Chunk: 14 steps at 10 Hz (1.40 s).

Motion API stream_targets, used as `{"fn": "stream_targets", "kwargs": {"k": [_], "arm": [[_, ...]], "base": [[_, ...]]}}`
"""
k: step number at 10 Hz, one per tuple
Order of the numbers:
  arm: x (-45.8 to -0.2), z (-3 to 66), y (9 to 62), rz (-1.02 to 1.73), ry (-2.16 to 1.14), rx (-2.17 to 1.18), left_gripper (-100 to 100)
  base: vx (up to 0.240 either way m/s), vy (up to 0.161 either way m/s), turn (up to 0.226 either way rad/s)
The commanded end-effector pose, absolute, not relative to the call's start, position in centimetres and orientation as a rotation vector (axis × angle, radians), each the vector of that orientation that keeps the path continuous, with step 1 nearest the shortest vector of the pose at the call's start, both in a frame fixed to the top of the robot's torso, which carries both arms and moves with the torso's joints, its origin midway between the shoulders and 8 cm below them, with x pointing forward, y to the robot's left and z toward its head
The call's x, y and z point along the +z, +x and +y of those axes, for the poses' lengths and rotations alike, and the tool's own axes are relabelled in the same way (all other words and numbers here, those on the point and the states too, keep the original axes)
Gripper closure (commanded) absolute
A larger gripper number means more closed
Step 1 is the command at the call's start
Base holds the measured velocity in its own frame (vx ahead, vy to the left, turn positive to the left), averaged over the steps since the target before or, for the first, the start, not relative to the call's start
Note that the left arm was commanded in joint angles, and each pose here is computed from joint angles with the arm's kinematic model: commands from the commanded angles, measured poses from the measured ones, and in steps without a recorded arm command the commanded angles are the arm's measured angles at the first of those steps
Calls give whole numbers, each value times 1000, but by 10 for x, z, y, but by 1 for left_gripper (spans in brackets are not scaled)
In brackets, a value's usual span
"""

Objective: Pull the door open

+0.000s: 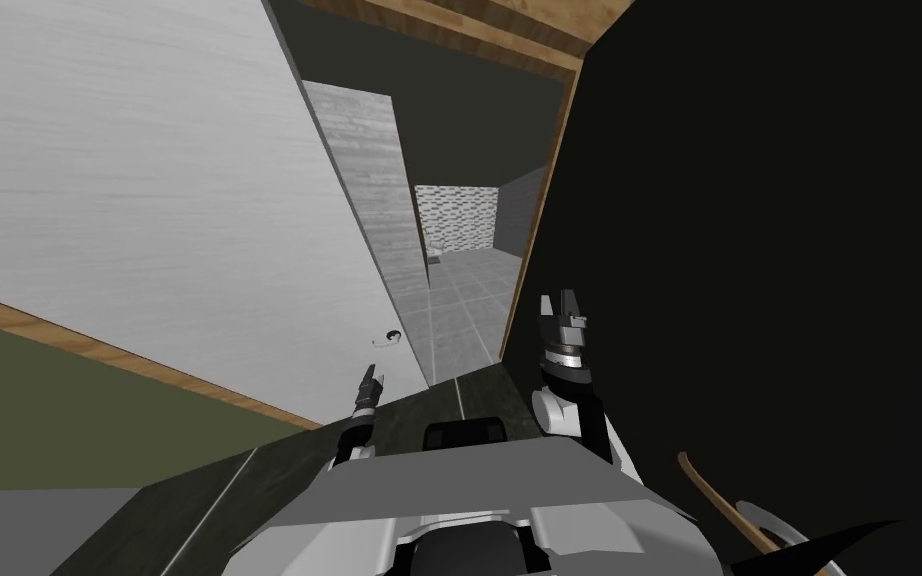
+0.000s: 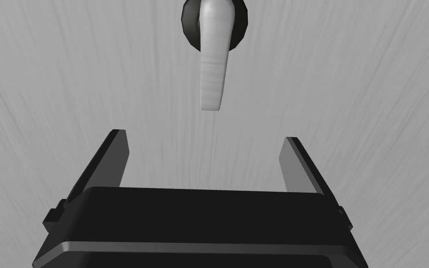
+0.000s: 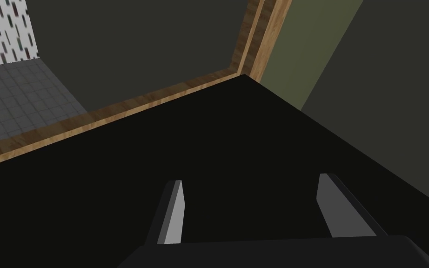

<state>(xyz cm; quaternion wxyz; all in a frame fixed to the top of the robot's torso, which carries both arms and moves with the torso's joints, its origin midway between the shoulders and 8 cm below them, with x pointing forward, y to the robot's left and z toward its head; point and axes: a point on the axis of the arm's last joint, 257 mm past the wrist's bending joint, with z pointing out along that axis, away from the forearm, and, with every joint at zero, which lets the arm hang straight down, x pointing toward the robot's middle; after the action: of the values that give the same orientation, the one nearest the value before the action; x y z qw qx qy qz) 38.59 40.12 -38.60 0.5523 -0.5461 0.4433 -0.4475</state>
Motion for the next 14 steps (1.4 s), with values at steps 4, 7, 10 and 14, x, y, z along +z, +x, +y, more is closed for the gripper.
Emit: {"fn": "stream_targets", "kwargs": {"k": [4, 7, 10, 14], "arm": [[-390, 431, 369, 1019, -1312, -1025, -100], [-391, 456, 354, 993, -1327, -998, -100], [-391, 465, 347, 985, -1332, -986, -100], [-391, 465, 347, 985, -1332, -986, 100]], "base": [[164, 12, -100], [199, 14, -116], [145, 18, -78], [-16, 0, -4]]}}
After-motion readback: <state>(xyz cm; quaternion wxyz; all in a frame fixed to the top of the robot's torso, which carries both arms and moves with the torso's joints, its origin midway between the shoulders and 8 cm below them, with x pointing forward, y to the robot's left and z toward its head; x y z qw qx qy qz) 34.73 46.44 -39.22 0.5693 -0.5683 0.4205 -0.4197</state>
